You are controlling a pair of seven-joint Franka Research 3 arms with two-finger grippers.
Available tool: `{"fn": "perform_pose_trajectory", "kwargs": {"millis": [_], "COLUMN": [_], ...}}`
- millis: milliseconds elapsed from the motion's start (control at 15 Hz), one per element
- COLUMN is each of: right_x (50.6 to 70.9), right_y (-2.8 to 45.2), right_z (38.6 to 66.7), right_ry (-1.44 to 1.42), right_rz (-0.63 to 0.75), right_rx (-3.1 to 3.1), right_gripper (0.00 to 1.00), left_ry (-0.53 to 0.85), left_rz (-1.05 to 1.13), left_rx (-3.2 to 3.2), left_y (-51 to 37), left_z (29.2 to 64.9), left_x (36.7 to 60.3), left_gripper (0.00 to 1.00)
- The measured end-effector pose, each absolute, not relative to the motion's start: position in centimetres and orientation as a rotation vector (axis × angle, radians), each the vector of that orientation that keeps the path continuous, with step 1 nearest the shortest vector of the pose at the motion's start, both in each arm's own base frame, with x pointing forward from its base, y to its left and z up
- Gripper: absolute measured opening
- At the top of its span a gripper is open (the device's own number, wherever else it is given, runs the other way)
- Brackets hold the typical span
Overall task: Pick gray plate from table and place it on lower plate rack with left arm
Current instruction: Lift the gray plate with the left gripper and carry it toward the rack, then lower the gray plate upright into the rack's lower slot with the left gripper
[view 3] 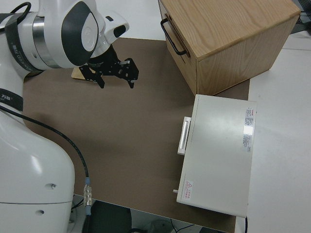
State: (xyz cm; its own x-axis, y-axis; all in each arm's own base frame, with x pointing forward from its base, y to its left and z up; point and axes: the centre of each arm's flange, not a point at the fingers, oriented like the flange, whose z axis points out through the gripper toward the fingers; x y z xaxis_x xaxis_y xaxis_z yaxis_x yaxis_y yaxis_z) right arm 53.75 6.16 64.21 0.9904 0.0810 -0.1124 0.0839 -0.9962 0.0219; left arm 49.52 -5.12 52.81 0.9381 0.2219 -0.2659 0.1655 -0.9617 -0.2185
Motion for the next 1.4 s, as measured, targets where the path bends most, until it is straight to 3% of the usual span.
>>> {"fn": "perform_pose_trajectory", "kwargs": {"millis": [600, 1400], "right_x": [53.7, 53.7], "right_y": [6.2, 6.2], "right_z": [64.2, 64.2], "right_ry": [0.129, 0.129], "right_rz": [-0.174, -0.174], "right_rx": [3.108, 3.108], "right_gripper": [0.99, 0.99], "left_ry": [-0.205, -0.179], "left_rz": [0.422, 0.373], "left_rx": [-2.443, -2.127], "left_y": [-2.7, 0.5], "left_z": [54.9, 57.1], "left_x": [47.9, 48.2], "left_gripper": [0.04, 0.04]}}
